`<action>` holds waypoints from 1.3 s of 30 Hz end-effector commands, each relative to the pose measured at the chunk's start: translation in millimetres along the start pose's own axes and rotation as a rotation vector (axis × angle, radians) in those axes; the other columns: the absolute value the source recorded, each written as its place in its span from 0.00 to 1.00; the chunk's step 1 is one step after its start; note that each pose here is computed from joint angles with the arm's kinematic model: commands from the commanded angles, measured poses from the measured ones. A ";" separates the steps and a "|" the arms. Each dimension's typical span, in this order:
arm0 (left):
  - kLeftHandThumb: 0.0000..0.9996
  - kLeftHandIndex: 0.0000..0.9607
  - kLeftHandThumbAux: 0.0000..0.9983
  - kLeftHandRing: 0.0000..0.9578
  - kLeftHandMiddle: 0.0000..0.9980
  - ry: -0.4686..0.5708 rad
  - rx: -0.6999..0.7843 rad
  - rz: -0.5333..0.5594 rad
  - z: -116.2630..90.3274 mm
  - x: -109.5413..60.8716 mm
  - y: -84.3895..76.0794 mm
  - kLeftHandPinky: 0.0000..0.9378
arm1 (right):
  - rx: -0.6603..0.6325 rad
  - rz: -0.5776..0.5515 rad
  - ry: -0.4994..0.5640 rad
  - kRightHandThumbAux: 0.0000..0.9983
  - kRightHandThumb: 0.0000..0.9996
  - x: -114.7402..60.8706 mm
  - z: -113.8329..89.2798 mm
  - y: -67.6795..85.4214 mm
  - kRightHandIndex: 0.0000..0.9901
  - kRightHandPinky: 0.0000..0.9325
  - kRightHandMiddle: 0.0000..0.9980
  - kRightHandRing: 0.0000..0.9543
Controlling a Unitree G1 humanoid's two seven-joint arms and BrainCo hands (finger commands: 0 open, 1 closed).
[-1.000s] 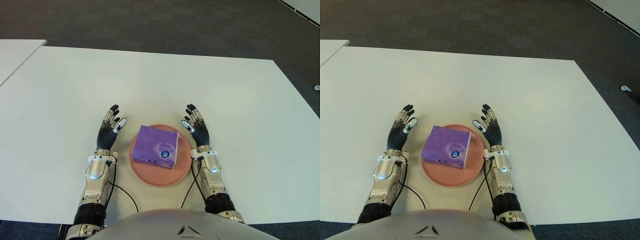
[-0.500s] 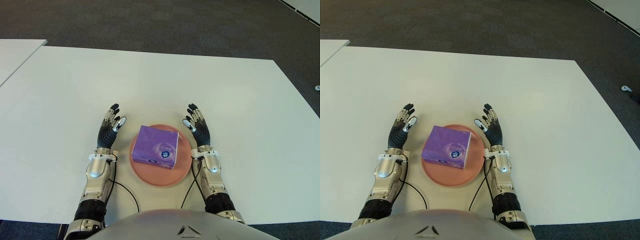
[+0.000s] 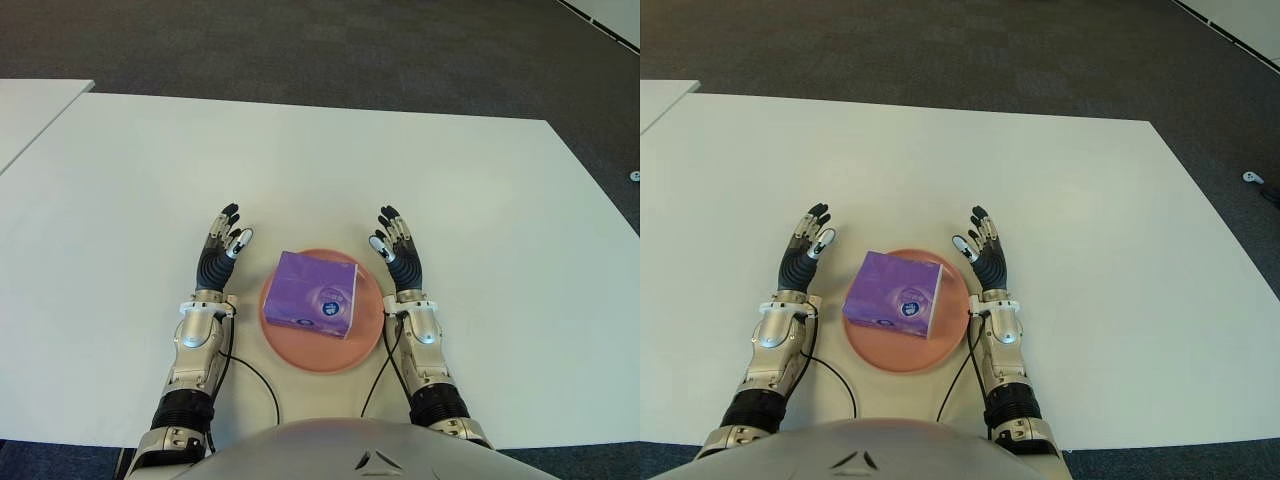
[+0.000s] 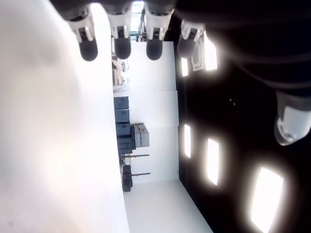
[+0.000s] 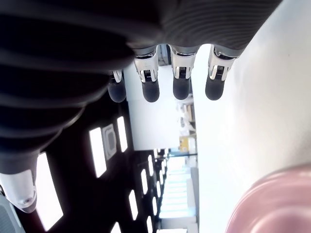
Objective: Put the tissue paper into the plate.
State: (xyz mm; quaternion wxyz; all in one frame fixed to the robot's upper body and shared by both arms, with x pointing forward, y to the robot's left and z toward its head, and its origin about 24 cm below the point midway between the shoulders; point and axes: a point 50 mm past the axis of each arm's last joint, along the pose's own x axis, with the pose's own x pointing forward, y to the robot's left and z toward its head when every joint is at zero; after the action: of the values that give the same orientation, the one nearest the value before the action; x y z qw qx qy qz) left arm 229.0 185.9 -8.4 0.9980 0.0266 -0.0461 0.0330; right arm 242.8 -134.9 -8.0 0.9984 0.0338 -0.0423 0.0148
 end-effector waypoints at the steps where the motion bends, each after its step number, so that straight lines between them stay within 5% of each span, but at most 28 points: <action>1: 0.00 0.00 0.39 0.00 0.00 0.055 0.001 0.015 -10.4 -5.2 1.7 0.00 | -0.022 -0.068 0.191 0.52 0.00 -32.7 -35.7 -15.5 0.00 0.00 0.00 0.00; 12: 0.00 0.00 0.41 0.00 0.00 0.032 -0.015 -0.002 -9.1 -2.0 0.7 0.00 | -0.016 -0.133 0.201 0.52 0.00 -39.4 -43.1 -34.8 0.00 0.00 0.00 0.00; 39: 0.00 0.00 0.42 0.00 0.00 0.029 -0.029 -0.023 -9.0 -1.1 3.0 0.00 | 0.040 -0.149 0.159 0.58 0.00 -39.4 -28.6 -31.3 0.00 0.00 0.00 0.00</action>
State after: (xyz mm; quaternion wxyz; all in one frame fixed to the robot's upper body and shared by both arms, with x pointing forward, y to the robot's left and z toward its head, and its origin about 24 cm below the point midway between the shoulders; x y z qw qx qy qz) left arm 234.7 188.8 -7.6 0.9980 0.0143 -0.0548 0.0295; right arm 239.6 -160.9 -5.9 0.9973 0.0366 -0.0522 -0.0353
